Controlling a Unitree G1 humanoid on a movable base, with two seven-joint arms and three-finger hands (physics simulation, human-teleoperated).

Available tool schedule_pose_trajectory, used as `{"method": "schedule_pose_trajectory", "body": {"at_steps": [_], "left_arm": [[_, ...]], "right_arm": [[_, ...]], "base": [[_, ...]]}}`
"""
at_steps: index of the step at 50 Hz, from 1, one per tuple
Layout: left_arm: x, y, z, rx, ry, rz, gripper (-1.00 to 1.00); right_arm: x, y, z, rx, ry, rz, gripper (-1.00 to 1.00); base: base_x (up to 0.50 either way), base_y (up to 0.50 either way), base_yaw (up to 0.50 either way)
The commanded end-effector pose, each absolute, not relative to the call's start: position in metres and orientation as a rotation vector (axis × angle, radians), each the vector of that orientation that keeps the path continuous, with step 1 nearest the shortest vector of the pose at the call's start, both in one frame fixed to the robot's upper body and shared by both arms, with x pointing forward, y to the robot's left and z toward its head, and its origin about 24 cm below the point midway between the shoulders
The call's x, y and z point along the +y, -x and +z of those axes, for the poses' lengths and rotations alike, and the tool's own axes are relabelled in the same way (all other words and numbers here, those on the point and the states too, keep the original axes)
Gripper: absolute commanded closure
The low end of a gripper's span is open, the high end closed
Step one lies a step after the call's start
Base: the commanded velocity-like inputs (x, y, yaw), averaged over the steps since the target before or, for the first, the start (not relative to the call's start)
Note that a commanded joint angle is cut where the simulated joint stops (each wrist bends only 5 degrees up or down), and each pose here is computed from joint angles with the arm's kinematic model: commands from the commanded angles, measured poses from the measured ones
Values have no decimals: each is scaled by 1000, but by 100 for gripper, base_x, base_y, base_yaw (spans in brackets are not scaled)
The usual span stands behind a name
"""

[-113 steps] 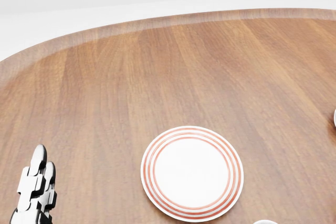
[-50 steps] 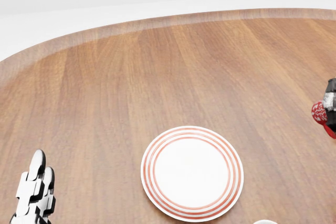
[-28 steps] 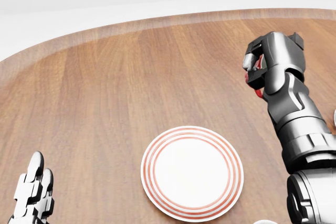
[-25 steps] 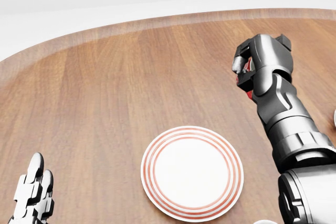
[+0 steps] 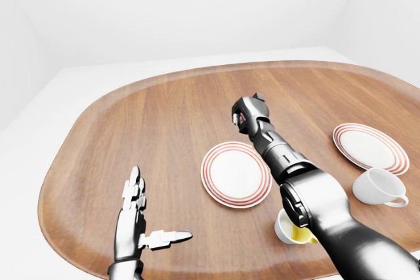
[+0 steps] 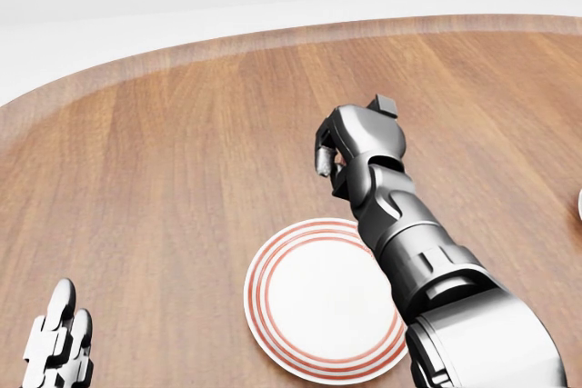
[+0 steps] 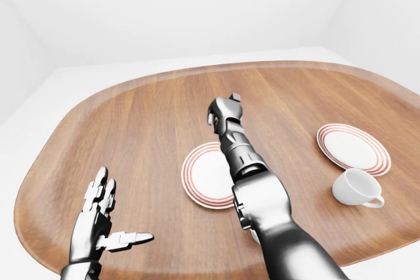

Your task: Put the red mug on the left plate.

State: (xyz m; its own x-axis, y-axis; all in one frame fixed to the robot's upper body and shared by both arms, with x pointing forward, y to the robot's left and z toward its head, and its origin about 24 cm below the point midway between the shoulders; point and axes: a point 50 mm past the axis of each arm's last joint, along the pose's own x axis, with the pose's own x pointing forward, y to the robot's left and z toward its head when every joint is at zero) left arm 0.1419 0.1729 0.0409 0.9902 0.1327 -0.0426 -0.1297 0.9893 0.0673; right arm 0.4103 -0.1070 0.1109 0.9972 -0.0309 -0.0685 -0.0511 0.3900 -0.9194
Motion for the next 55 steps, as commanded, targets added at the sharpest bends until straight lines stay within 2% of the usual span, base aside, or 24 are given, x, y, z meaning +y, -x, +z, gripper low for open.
{"method": "schedule_pose_trajectory", "body": {"at_steps": [1,9,30,55], "left_arm": [[174,-140,39,58,-57,132,-100],[174,-140,38,63,-56,132,-100],[175,-141,40,52,-54,136,-100],[175,-138,34,81,-45,132,-100]], "right_arm": [[-86,-404,100,34,1277,73,100],[-87,-399,86,75,1279,105,100],[-84,-384,52,213,1047,262,100],[-84,-366,19,361,1128,344,100]], "base": [[0,0,0],[0,0,0],[0,0,0],[0,0,0]]}}
